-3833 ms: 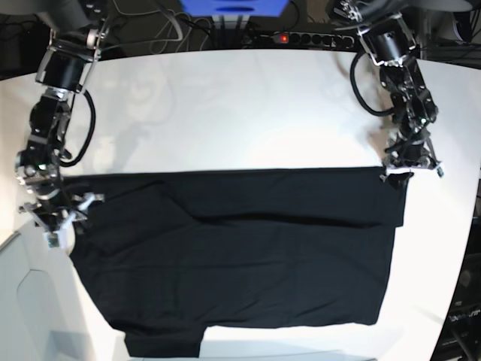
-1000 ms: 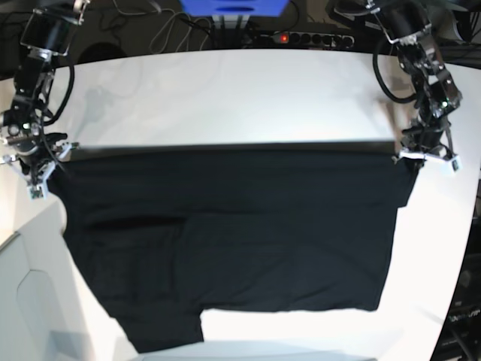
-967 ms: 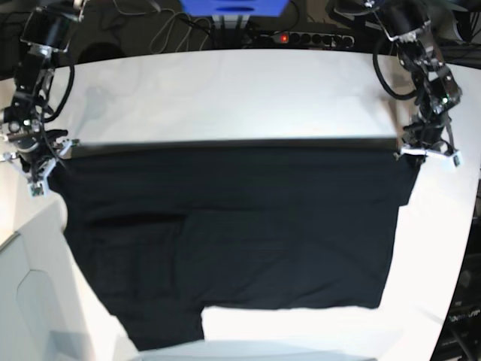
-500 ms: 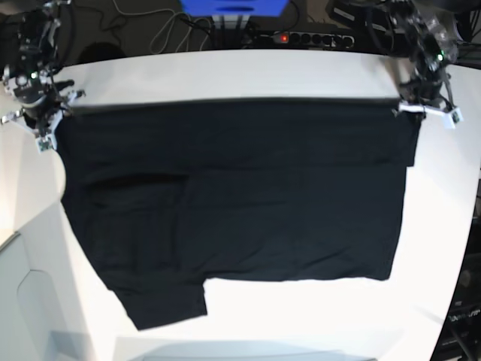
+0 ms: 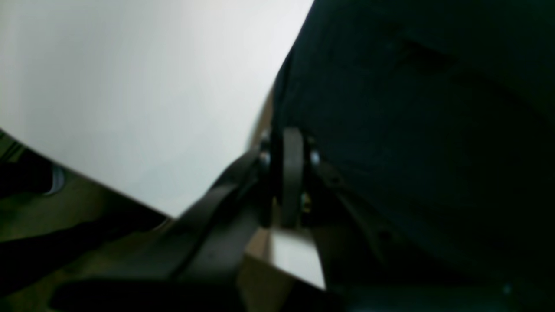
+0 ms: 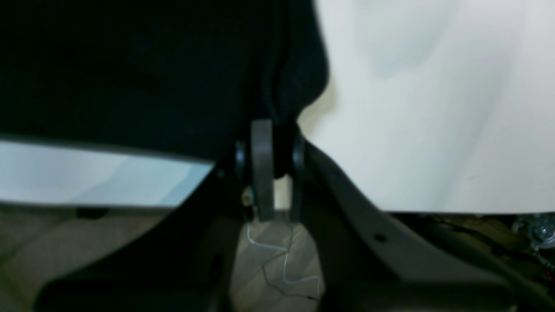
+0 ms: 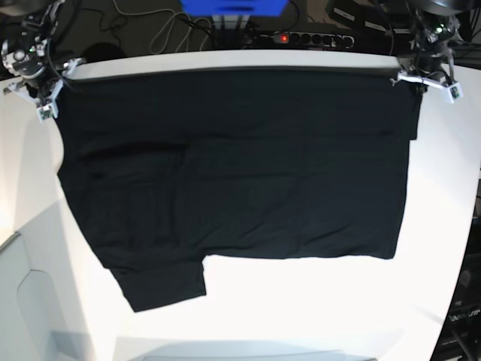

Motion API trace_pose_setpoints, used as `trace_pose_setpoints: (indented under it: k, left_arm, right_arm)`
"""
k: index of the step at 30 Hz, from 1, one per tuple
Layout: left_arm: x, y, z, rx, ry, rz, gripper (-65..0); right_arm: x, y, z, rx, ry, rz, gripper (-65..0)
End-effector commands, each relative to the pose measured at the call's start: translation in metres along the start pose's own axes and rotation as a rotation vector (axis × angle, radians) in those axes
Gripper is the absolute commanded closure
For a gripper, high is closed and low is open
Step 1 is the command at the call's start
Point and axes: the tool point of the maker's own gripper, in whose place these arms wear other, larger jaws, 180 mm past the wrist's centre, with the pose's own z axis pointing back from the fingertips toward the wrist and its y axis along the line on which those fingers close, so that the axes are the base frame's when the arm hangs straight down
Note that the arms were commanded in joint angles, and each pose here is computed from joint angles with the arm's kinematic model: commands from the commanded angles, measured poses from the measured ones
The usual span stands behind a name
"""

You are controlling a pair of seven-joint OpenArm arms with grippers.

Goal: Fold the T-shirt properly
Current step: 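Drag the folded shirt back toward the robot with both grippers, then open both grippers and release the shirt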

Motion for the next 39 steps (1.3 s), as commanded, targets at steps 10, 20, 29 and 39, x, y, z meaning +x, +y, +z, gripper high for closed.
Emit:
trace_pose_setpoints:
  k: [10, 20, 29, 39]
  left_arm:
    - [0.004, 0.007, 0.004, 0.016, -0.012, -0.015, 0.0]
    - [0.004, 0.007, 0.006, 0.016, -0.010, -0.020, -0.1]
    - [0.005, 0.029, 0.014, 0.076, 0.050, 0.017, -30.8]
    - [0.072, 0.032, 0.044, 0.067, -0.183, 0.110, -40.9]
  right_arm:
    - [0.012, -0.004, 0.012, -0.019, -0.044, 0.038, 0.0]
    - [0.013, -0.003, 0.017, -0.024, -0.045, 0.053, 0.0]
    - [0.021, -0.005, 0.030, -0.048, -0.071, 0.083, -21.7]
    - [0.054, -0.025, 0.041, -0.130, -0.177, 0.017, -29.2]
